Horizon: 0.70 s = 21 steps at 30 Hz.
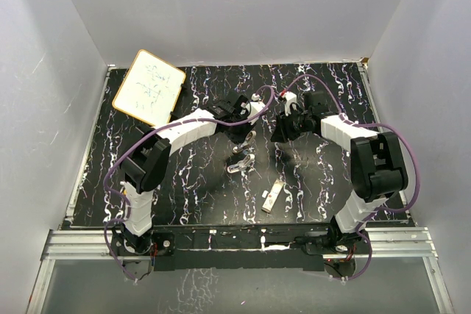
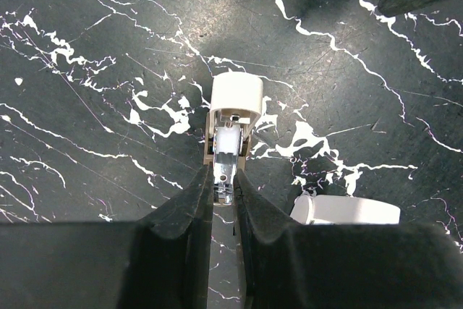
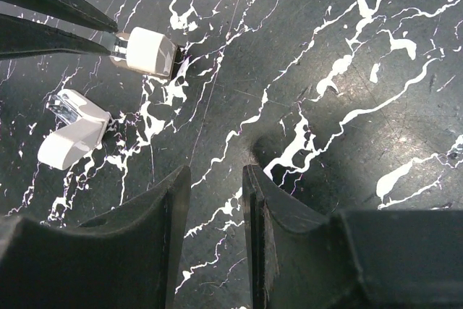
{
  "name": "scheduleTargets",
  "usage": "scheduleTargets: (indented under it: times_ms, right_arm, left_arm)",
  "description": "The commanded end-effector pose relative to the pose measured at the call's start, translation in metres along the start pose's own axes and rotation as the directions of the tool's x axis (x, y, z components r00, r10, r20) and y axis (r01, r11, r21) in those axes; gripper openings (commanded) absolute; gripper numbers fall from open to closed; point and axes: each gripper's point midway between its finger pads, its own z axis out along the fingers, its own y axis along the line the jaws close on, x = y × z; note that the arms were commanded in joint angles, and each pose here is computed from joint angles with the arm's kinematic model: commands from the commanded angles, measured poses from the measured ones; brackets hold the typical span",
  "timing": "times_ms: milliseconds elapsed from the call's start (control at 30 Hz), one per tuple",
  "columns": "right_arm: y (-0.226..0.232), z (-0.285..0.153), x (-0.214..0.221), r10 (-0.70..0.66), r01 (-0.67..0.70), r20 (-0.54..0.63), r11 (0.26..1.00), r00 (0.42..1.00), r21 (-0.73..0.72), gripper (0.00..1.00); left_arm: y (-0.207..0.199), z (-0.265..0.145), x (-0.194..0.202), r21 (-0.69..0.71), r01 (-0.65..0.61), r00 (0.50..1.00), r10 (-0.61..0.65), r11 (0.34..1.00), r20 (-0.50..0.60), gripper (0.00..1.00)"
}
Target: Load the staples into the stapler
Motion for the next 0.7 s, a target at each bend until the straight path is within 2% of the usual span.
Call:
scheduleTargets:
  times_ms: [0, 667]
  right_arm:
    - [0.000, 0.000, -0.010, -0.021, 0.022, 0.032, 1.000, 0.999, -0.015, 0.38]
    - [0.000, 0.000, -0.008, -0.016, 0.016, 0.029, 1.000, 0.999, -0.022, 0.38]
  left_arm:
    - [-0.002, -0.010, -0.011, 0.001, -0.016, 1.000, 0.016, 1.000, 0.016, 0.00]
    - [0.004, 0.002, 0.003, -0.016, -0.035, 0.999, 0.035, 0.999, -0.039, 0.00]
